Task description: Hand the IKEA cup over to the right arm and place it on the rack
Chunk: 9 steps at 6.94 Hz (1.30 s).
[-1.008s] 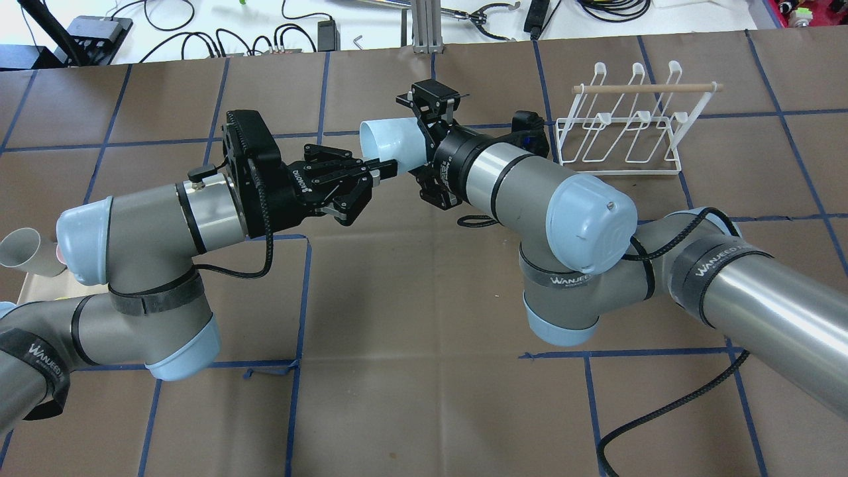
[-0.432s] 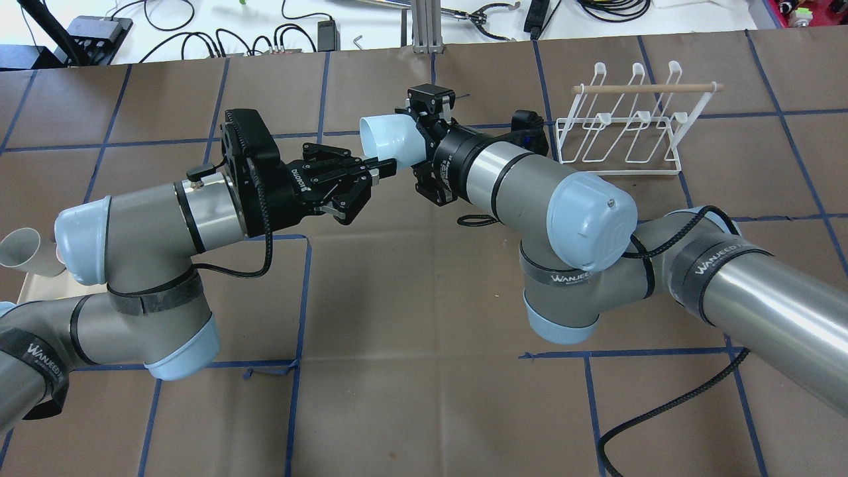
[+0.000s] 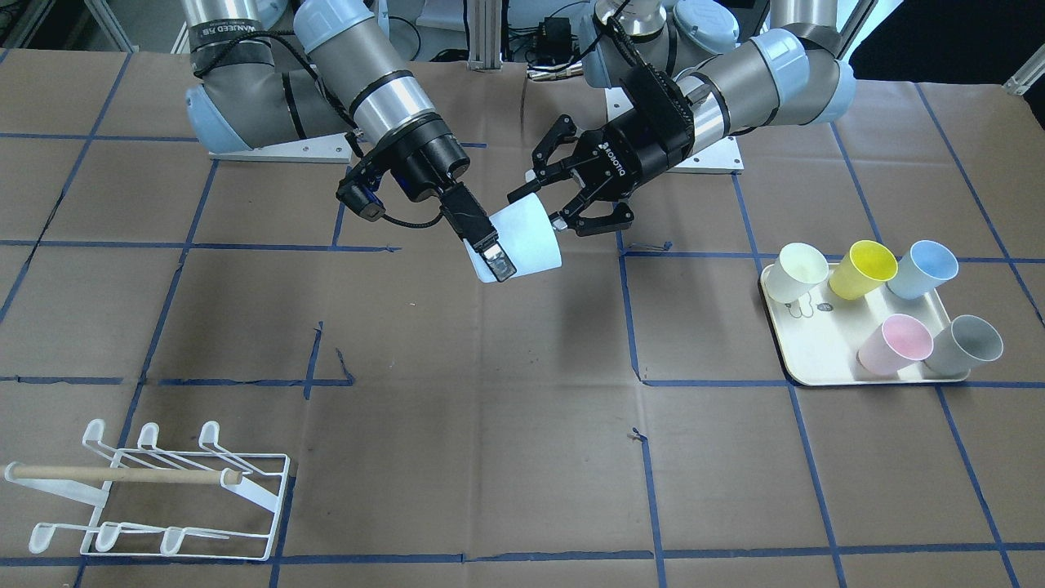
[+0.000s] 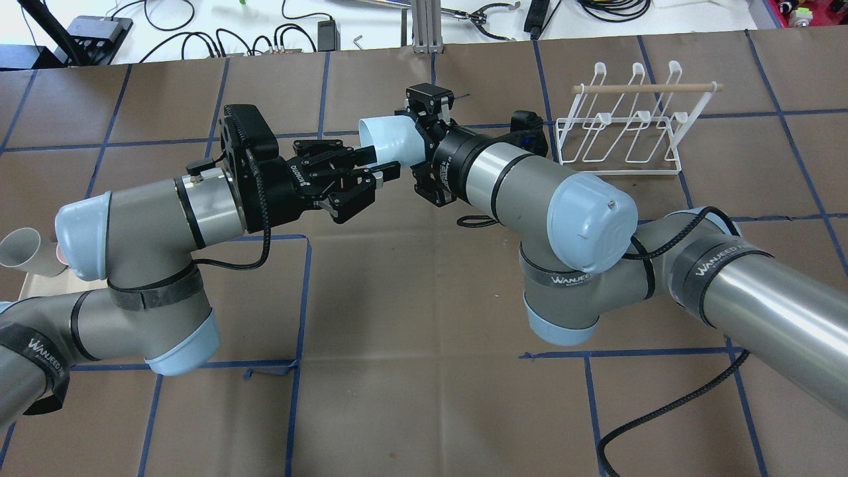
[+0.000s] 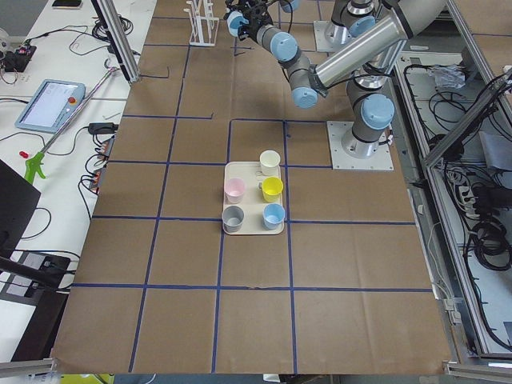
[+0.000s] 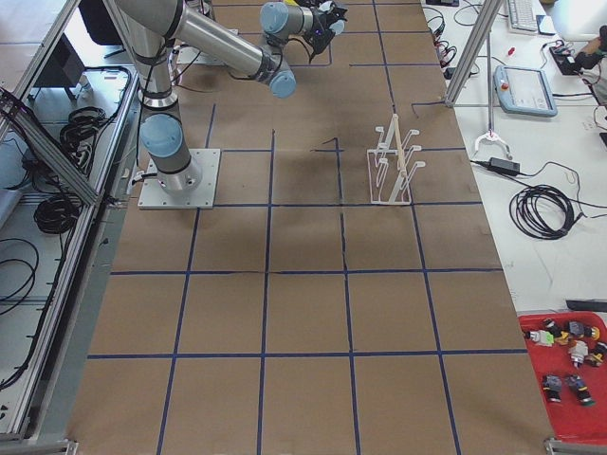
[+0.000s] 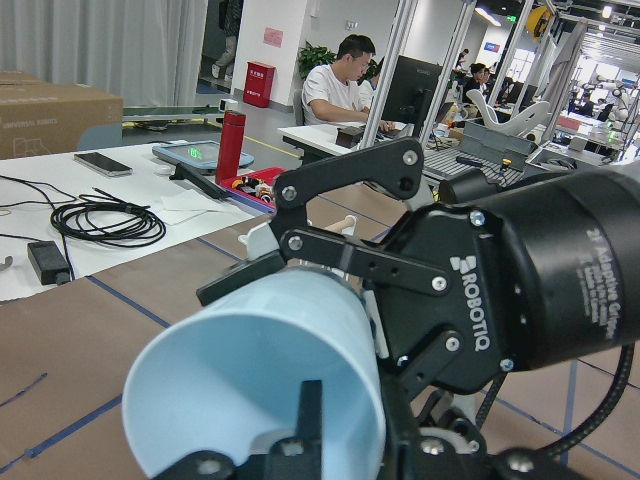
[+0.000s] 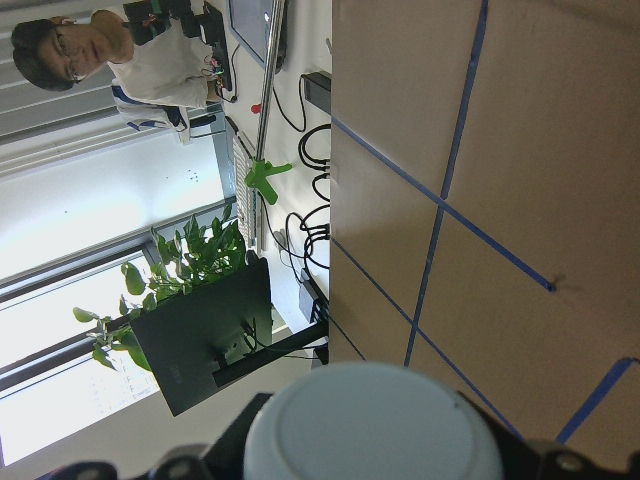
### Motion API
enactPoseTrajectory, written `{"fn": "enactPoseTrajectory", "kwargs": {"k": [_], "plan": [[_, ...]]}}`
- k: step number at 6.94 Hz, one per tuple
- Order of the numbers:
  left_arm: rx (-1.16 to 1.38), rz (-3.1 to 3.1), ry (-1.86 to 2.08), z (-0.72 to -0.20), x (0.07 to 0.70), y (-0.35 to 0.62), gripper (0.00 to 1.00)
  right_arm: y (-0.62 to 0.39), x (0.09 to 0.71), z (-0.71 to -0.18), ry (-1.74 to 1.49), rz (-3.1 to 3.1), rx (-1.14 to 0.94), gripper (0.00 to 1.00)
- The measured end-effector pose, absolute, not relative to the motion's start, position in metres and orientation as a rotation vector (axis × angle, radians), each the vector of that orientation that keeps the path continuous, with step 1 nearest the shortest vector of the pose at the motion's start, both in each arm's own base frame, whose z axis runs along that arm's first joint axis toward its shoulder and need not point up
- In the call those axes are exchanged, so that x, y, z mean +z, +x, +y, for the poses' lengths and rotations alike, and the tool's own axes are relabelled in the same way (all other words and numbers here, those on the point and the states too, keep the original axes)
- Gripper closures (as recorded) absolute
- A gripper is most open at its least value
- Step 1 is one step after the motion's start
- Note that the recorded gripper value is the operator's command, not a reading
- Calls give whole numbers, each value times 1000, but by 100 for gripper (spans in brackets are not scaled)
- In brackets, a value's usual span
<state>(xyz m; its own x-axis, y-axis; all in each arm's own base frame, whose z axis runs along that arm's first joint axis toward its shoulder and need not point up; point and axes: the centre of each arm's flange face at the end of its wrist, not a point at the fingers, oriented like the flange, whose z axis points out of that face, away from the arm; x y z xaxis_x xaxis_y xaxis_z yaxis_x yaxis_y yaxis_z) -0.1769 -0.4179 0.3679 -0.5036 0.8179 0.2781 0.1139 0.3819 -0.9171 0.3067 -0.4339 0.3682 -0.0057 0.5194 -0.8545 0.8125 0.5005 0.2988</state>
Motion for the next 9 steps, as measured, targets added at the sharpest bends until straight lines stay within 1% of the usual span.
{"fn": "enactPoseTrajectory", "kwargs": {"k": [1,3,6,7,9], "plan": [[1163,-1885,-784,-419,369,-174,1,307,368,-434,1149,1669,-340,68],[1207,-1922,-721,-427,373,-145,1,307,367,-434,1144,1673,-340,79],[1258,-2014,-555,-442,374,-91,1,302,365,-443,1112,1698,-382,81],[1234,-2112,-431,-449,368,-82,1,292,365,-457,1091,1713,-434,84],[1163,-2405,-146,-468,349,-66,1,259,377,-498,932,1809,-665,90]]}}
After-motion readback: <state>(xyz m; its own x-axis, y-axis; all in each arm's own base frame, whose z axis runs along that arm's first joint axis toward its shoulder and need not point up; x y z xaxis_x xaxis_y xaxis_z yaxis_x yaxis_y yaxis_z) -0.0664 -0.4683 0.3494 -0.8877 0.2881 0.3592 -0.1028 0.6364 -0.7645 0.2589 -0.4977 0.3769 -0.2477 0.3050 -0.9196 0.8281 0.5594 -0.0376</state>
